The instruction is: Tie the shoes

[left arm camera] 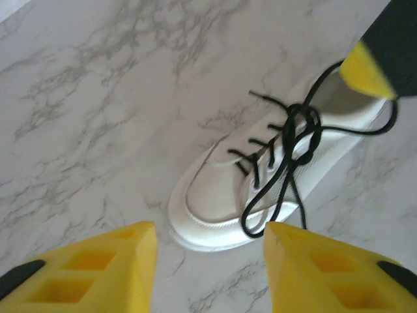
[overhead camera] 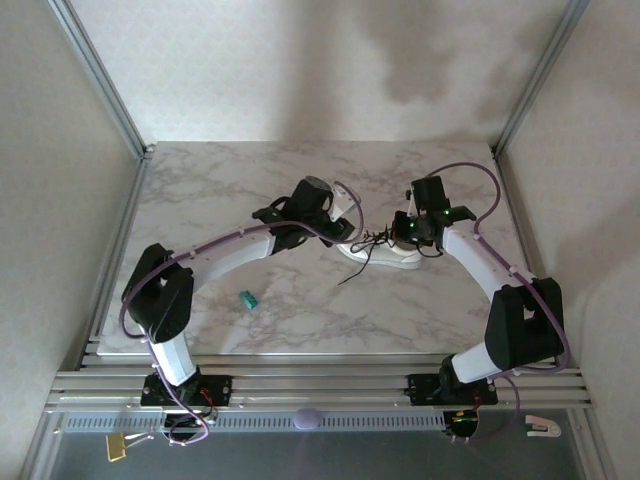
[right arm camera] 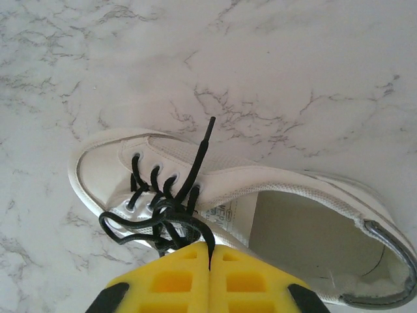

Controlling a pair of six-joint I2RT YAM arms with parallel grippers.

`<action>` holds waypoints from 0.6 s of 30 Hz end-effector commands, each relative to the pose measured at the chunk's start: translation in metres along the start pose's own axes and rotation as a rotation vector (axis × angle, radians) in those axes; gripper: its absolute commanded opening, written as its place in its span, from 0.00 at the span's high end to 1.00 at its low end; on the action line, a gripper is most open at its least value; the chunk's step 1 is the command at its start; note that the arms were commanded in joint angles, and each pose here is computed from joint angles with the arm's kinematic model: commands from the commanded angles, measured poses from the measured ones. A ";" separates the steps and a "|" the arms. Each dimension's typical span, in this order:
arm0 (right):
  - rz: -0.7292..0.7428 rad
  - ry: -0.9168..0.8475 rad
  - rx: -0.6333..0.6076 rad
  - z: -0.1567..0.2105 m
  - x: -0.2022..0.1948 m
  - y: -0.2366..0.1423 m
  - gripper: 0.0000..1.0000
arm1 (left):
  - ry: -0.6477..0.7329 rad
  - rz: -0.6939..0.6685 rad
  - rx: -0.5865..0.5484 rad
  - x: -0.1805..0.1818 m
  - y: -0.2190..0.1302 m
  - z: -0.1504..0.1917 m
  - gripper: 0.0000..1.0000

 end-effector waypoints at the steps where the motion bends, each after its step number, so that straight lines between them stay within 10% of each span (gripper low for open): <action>1: -0.019 0.053 0.010 -0.007 0.001 -0.008 1.00 | -0.057 0.179 0.002 -0.018 0.012 0.011 0.56; 18: -0.125 0.149 0.151 -0.013 -0.004 0.011 1.00 | -0.163 0.290 0.129 -0.020 0.065 0.044 0.54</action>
Point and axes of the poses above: each hand's point on the last joint's axis, 136 mm out from that joint toward the fingers, its own y axis out along the fingers, its own x axis along the line the jaws close on, z = x × y, the point moved 8 cm from there along -y, back along the fingers, and after that the axes turned 7 degrees about -y, right-handed, at the moved point
